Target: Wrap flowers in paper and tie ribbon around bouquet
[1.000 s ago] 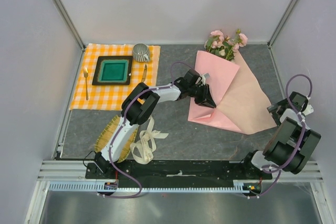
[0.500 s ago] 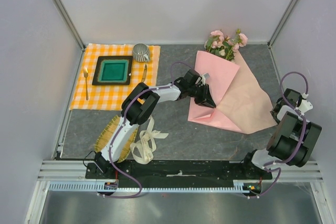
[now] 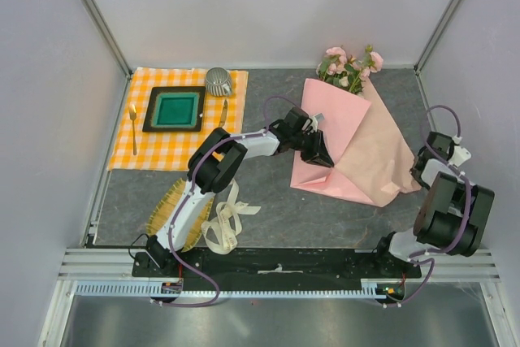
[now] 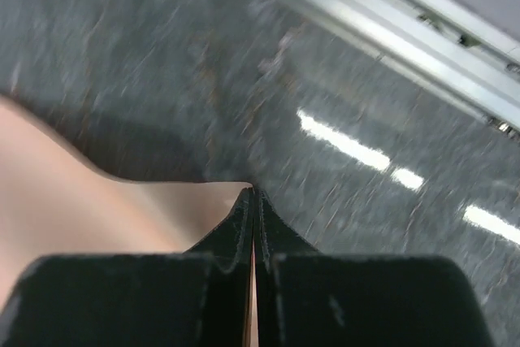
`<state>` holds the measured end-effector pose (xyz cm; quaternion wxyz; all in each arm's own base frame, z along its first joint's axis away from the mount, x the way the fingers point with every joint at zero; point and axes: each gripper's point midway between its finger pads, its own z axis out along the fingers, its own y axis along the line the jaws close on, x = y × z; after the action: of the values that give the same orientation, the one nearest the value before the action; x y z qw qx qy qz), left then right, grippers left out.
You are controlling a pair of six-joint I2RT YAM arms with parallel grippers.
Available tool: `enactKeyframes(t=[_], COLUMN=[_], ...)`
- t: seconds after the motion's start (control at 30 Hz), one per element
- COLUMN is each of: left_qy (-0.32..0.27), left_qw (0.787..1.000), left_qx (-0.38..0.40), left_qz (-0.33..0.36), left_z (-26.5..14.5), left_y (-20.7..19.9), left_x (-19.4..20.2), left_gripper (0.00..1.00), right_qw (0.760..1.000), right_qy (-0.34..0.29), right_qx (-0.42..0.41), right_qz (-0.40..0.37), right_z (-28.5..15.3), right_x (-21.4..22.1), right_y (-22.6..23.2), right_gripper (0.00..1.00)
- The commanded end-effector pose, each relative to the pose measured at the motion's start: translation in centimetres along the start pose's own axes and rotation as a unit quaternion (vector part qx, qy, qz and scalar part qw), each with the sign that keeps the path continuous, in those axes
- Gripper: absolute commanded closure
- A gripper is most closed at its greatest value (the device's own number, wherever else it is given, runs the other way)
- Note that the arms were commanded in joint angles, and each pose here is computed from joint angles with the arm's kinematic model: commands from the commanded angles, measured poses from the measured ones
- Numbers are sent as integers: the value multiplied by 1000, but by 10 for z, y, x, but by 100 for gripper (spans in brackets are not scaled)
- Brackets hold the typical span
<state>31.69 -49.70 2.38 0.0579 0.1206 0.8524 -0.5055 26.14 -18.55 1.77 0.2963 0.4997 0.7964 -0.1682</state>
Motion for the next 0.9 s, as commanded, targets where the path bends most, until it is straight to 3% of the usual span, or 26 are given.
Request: enactKeyframes(t=[0.0,0.23,0.4,0.5,0.67,0.73,0.87], left_qy=[8,7,7,14,12,13,15], left_qw=[1000,1000,999,999,1000,1000,999], left_qx=[-12,5,16,27,23,23,14], left_qz=[1,21,47,19,15,15,29], left_z=[-2,-10,-21,-17,-12,-11,-11], left_y=[8,-10,-29,-22,-9,-8,1], left_x=[3,0,-5,-8,-8,-7,-5], left_gripper=[76,73,67,69,72,73,73], right_qw=[999,985,951,931,914,920,949], right_qy=[-7,-14,-23,-9,-13,-6,-58], right_qx=[-25,-157,-280,-327,-380,-368,-295], right_qz=[-42,-64,-130,-163,-142,-136,-99], right_z=[-36,-98,-146,-168,-210,-214,-222], right_x=[-4,-12,-15,-2,-16,-20,-60], right_y=[18,63,118,149,190,192,167], right_gripper=[100,100,100,100,100,100,100])
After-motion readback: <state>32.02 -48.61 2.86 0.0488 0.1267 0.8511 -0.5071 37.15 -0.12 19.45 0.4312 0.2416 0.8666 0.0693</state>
